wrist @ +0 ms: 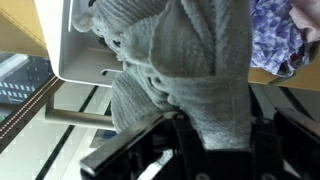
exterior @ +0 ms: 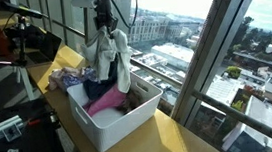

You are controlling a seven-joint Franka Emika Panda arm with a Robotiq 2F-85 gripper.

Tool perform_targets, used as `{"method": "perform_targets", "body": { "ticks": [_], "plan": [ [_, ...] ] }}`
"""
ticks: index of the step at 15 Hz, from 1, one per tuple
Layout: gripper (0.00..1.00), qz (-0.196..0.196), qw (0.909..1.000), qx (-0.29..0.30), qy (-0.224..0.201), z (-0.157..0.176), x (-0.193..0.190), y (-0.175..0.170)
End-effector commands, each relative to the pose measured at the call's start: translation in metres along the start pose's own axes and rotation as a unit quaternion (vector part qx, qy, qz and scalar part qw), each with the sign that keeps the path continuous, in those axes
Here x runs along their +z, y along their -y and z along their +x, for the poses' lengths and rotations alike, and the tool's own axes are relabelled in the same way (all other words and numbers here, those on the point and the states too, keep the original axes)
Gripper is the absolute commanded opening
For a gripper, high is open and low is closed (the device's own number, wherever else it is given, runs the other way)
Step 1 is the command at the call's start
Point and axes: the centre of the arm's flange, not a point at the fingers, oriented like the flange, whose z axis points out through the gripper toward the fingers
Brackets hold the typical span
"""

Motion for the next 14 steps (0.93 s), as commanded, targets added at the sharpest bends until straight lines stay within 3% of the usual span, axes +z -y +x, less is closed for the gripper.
{"method": "perform_targets", "body": {
  "ticks": [1,5,7,10,14],
  "plan": [
    [0.04,0.003,0.9989,-0.033,-0.032,-0.011,-0.073,0.069],
    [0.04,0.021,0.9952,-0.08,-0.051,-0.027,-0.127,0.172],
    [0.04,0.03,0.9935,-0.098,-0.049,-0.037,-0.127,0.213],
    [0.04,0.046,0.9926,-0.109,-0.027,-0.05,-0.087,0.249],
    [0.04,0.058,0.9917,-0.114,0.014,-0.048,-0.021,0.265]
  ]
}}
